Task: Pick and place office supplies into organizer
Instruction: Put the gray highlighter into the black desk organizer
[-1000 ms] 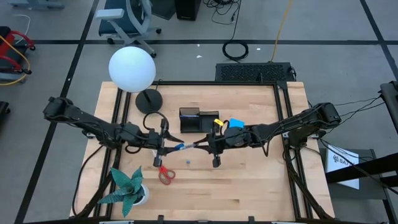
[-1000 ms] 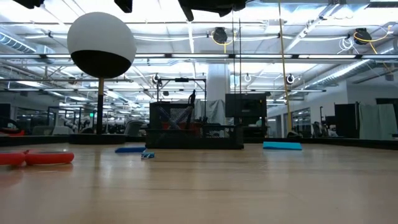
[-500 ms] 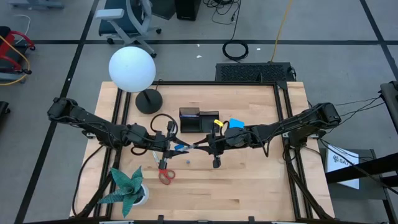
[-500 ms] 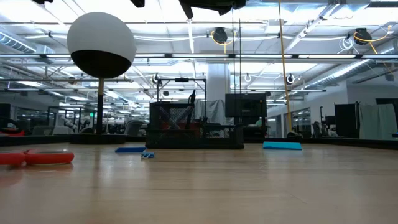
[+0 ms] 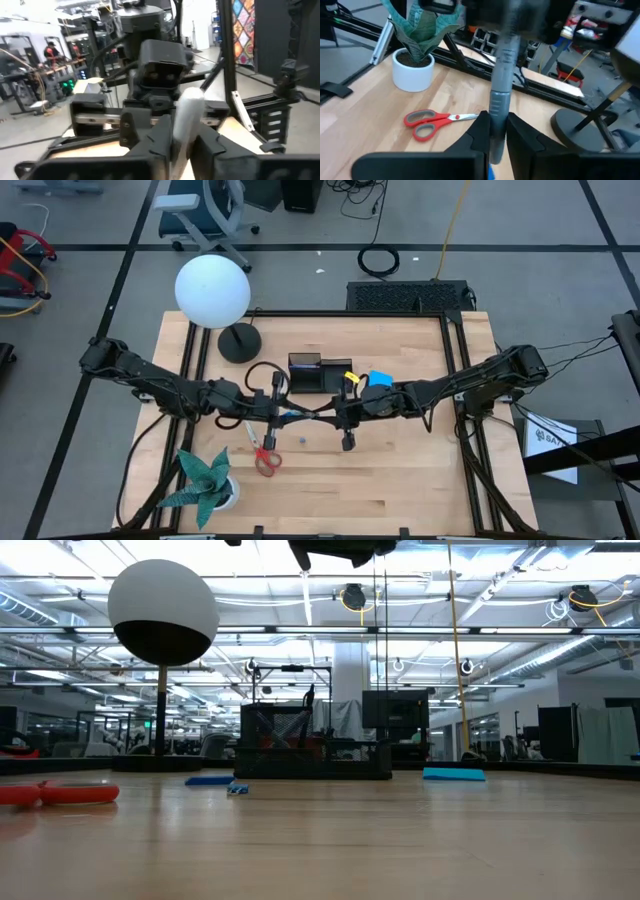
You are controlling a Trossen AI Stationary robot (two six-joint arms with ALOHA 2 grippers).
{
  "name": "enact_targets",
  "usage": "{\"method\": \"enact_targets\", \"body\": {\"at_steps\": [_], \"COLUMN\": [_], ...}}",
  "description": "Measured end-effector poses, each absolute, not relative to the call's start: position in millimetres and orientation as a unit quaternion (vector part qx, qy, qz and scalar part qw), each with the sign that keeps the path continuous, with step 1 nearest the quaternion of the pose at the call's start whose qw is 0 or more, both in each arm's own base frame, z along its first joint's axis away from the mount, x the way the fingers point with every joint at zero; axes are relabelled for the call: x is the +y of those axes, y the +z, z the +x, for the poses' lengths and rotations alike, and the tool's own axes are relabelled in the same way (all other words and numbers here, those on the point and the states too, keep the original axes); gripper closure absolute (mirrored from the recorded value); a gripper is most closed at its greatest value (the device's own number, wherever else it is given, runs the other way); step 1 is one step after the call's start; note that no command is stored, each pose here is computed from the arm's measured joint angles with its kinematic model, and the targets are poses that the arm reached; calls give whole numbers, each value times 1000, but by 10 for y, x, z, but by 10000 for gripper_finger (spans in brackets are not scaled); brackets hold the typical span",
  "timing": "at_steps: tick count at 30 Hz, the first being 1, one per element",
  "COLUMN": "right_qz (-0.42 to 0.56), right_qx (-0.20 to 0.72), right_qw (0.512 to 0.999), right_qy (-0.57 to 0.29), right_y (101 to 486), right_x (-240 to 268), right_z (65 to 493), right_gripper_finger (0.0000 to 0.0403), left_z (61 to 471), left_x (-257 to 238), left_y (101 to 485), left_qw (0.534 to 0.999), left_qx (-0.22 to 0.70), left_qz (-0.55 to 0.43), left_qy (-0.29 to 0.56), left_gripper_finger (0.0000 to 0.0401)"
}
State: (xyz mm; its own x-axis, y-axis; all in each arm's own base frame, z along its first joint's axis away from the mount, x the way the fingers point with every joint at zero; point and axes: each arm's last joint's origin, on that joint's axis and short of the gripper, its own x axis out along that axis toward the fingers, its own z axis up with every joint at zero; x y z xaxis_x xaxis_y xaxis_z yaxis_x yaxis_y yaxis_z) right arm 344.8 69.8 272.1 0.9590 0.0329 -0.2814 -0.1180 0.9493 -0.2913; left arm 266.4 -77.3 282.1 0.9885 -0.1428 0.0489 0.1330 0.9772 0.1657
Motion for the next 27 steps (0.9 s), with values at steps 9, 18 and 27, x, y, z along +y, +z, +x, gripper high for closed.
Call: {"method": "enact_targets", "body": {"at_steps": [9,18,27], "right_qz": [-159,-254,-441], "right_qx": [139,130,131], "right_qw": [977,956,887], "right_qy": [41,73,44], "right_y": [2718,2719,2721], "right_x": [718,895,1147], "right_z": [3443,3399,3306], "right_gripper_finger": [353,311,282], "left_z": [2656,2614,2613], "left_x": [-775,-777,-777], "left_y": [2830,2881,2886], "left_qw": [995,996,993], "left_qx": [-30,-33,-31], "left_qz": [59,-17,-70], "left_qy": [-72,-87,-88], "left_gripper_finger": [360,360,360]}}
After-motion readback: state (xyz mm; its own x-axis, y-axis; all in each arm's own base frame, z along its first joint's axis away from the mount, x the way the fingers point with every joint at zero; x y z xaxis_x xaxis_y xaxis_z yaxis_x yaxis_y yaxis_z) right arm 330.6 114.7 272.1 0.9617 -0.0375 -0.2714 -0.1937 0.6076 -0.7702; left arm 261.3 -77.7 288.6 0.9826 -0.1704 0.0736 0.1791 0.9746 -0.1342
